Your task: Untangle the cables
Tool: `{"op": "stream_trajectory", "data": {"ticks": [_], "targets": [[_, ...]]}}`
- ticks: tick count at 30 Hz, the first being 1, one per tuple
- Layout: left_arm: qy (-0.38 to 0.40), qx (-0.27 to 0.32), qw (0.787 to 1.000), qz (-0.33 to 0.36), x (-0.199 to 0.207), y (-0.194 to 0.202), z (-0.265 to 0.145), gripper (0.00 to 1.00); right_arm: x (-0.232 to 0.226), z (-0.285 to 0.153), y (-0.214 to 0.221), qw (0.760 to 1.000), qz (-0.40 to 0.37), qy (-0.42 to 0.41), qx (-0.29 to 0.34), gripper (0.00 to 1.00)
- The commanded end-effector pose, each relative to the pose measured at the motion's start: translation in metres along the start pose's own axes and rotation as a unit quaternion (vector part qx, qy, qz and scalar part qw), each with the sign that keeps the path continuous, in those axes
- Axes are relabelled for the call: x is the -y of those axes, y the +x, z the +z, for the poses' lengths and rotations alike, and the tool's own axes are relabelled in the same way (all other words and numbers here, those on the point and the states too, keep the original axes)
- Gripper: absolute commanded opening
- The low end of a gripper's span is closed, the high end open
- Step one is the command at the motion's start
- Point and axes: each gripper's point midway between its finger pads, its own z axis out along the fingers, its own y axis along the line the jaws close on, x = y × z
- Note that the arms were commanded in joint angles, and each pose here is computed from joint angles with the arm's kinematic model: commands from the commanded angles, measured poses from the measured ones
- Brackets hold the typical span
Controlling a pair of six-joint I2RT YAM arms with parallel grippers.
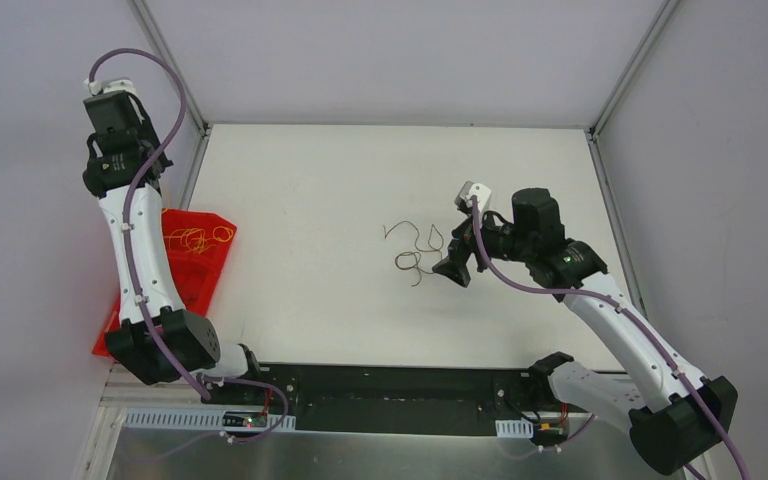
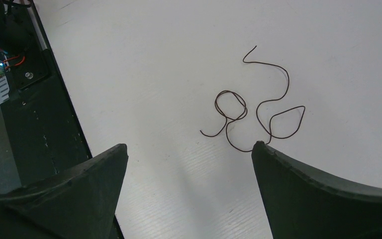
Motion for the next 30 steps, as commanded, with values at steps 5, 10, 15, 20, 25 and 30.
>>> {"op": "stream_trajectory", "data": {"ticks": [5, 10, 15, 20, 25, 30], "targets": [[-0.052, -0.074, 0.996, -0.023, -0.005, 0.060, 0.061, 0.00, 0.003, -0.006, -0.014, 1.000, -0.011, 0.014, 0.015, 0.99], [-0.058, -0.096, 0.993, -0.034, 0.001, 0.101, 0.089, 0.00, 0.004, -0.008, -0.006, 1.000, -0.012, 0.020, 0.005, 0.99], [-0.090, -0.124, 0.987, -0.037, -0.005, 0.144, 0.104, 0.00, 0.005, -0.008, -0.002, 1.000, -0.013, 0.024, -0.001, 0.99], [-0.083, -0.153, 0.984, -0.038, 0.002, 0.181, 0.115, 0.00, 0.004, -0.005, 0.001, 1.000, -0.004, 0.019, -0.006, 0.99], [-0.062, -0.184, 0.979, -0.053, 0.013, 0.205, 0.118, 0.00, 0.006, -0.003, 0.005, 1.000, 0.002, 0.020, -0.012, 0.99], [-0.064, -0.218, 0.972, -0.064, 0.017, 0.225, 0.117, 0.00, 0.006, -0.003, 0.007, 1.000, 0.002, 0.020, -0.014, 0.99]]}}
